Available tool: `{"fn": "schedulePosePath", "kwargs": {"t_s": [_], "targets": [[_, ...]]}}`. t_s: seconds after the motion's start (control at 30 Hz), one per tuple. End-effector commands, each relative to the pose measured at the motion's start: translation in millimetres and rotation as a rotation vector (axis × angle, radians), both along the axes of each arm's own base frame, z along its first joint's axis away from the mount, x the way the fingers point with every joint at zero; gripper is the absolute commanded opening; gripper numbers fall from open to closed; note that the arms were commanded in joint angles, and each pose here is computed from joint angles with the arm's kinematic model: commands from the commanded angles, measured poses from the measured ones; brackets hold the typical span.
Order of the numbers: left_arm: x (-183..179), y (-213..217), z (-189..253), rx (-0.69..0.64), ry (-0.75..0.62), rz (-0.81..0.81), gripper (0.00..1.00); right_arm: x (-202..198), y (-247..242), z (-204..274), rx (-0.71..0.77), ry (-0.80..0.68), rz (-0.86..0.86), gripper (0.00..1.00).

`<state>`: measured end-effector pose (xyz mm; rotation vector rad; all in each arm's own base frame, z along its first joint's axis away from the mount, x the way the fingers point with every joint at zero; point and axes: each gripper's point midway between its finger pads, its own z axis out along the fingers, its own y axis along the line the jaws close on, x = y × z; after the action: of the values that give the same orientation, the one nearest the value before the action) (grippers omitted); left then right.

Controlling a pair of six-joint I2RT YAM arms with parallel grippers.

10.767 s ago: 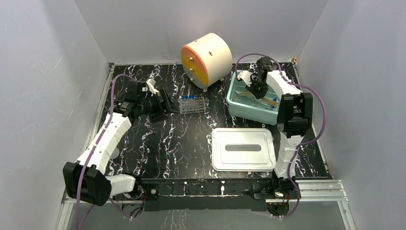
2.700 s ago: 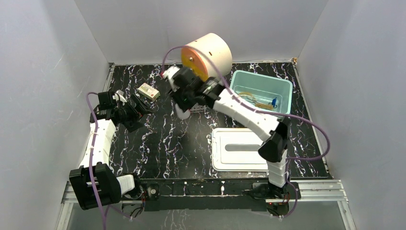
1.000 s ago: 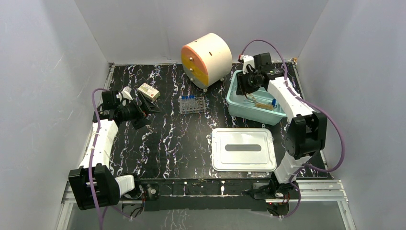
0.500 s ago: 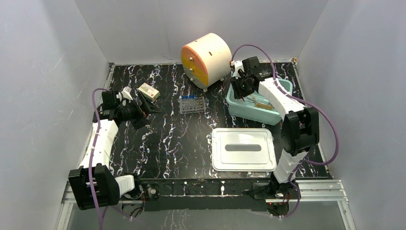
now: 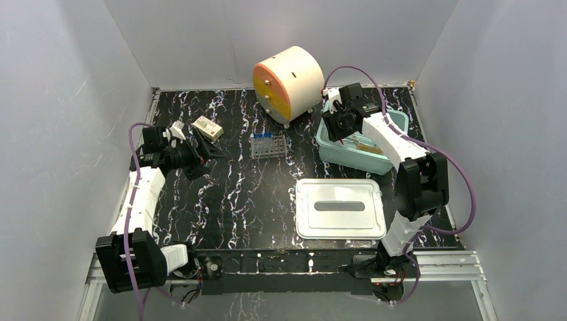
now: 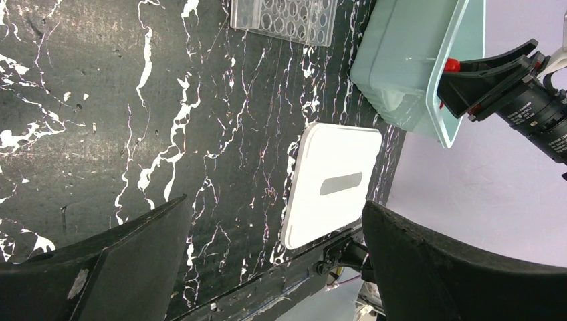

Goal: Organize the chemistry lab equipment

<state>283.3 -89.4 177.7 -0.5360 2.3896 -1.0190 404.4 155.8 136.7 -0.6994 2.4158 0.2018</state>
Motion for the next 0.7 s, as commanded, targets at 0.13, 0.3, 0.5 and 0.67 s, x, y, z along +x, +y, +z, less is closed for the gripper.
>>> {"fn": "schedulePosePath", "kwargs": {"t_s": [0.13,0.3,0.5,0.67], "targets": [[-8.1,-4.9,2.4,-0.014,-0.01,-0.025,0.98,5.4,1.5,-0.3,0.008,0.005,-0.029,0.62],[-7.4,-5.7,4.0,-0.017,-0.013,-0.031,0.98,5.1,11.0,73.4,0.127,-0.113,-0.06,0.69],[-8.6,-7.6,3.5,-0.015,-0.015,-0.041,0.98,-16.1,24.0,119.4,0.262,-0.151,-0.027,0.71],[-8.1,-8.0,3.5,-0.013,-0.017,-0.045,0.98,-18.5,22.4,107.0,0.252,-0.135,-0.033,0.69]]}}
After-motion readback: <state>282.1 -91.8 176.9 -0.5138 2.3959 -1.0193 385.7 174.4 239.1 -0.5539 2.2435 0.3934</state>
